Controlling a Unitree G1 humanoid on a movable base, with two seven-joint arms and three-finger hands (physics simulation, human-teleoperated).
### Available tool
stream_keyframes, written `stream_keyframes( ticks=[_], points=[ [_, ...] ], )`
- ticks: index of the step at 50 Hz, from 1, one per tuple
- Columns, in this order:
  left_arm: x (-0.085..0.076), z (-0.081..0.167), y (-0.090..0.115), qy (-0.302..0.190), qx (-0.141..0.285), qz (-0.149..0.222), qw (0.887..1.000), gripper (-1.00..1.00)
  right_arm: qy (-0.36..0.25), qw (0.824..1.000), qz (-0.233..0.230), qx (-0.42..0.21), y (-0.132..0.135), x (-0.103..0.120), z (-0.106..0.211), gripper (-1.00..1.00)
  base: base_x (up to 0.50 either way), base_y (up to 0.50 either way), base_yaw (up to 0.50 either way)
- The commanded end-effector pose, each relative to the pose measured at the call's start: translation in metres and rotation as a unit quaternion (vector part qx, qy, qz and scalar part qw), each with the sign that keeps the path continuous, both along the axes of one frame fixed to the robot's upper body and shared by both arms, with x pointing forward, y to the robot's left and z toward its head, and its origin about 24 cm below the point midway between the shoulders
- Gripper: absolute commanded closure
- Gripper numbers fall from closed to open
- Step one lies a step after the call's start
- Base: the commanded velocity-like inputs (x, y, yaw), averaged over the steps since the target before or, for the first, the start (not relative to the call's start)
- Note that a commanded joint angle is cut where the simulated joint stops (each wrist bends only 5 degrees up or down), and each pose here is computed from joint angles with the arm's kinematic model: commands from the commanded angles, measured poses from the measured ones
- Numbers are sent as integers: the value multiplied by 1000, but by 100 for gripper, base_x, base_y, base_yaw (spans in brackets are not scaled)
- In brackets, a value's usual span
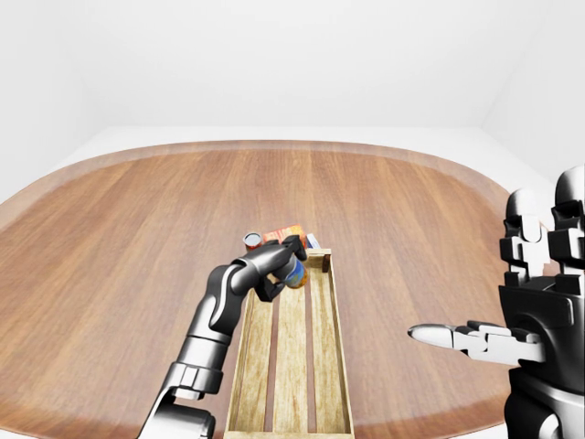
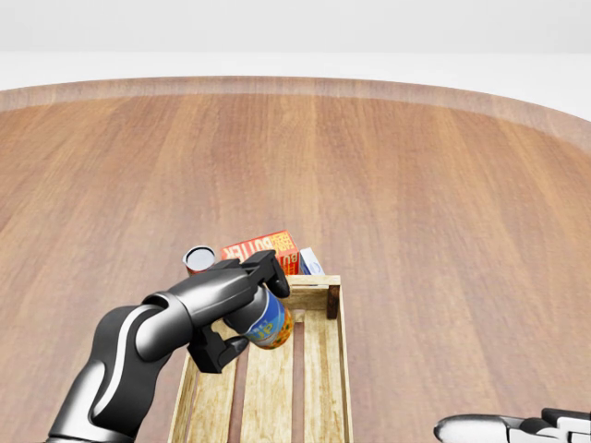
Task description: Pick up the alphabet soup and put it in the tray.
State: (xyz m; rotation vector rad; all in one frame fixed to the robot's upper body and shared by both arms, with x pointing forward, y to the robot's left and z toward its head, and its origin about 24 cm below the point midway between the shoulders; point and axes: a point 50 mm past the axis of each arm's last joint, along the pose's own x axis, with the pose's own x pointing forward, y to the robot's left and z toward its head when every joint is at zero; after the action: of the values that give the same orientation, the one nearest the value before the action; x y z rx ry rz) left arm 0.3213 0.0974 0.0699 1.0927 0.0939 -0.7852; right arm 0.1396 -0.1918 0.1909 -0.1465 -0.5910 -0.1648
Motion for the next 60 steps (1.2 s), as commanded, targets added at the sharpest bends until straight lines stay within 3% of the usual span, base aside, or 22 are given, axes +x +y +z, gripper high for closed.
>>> stream_keyframes(
  ticks=[1, 23, 41, 49, 50, 51, 52, 53, 54, 57, 60],
  points=[
    [-5, -17, -2, 25, 25, 0, 999, 100, 3, 1000, -2, 2, 0, 1, -1, -100, 0, 0, 0],
    [-18, -59, -2, 94, 104, -6, 990, 100, 17, 1000, 4, 11, 1, 4, -7, -100, 0, 0, 0],
    [-28, -54, -22, 76, 81, -28, 993, 100, 32, 999, 7, 19, 2, 7, -13, -100, 0, 0, 0],
    [-27, -58, -26, 82, 94, -35, 992, 99, 25, 1000, 6, 15, 2, 6, -10, -100, 0, 0, 0],
    [-27, -60, -26, 86, 101, -36, 990, 76, 22, 1000, 5, 13, 3, 5, -9, -100, 0, 0, 0],
    [-27, -57, -25, 77, 99, -35, 991, 2, 19, 1000, 6, 13, 3, 5, -8, -100, 0, 0, 0],
    [-28, -61, -24, 86, 107, -36, 990, -13, 19, 1000, 5, 12, 3, 5, -8, -100, 0, 0, 0],
    [-27, -58, -24, 80, 102, -34, 991, -11, 19, 1000, 5, 12, 3, 4, -8, -100, 0, 0, 0],
    [-27, -64, -23, 91, 116, -35, 988, -73, 20, 1000, 5, 12, 3, 5, -8, -100, 0, 0, 0],
    [-27, -65, -22, 95, 119, -34, 988, -100, 25, 1000, 5, 15, 3, 6, -10, -100, 0, 0, 0],
    [-27, -66, -22, 96, 123, -34, 987, -100, 27, 999, 6, 15, 3, 6, -11, -100, 0, 0, 0]
  ],
)
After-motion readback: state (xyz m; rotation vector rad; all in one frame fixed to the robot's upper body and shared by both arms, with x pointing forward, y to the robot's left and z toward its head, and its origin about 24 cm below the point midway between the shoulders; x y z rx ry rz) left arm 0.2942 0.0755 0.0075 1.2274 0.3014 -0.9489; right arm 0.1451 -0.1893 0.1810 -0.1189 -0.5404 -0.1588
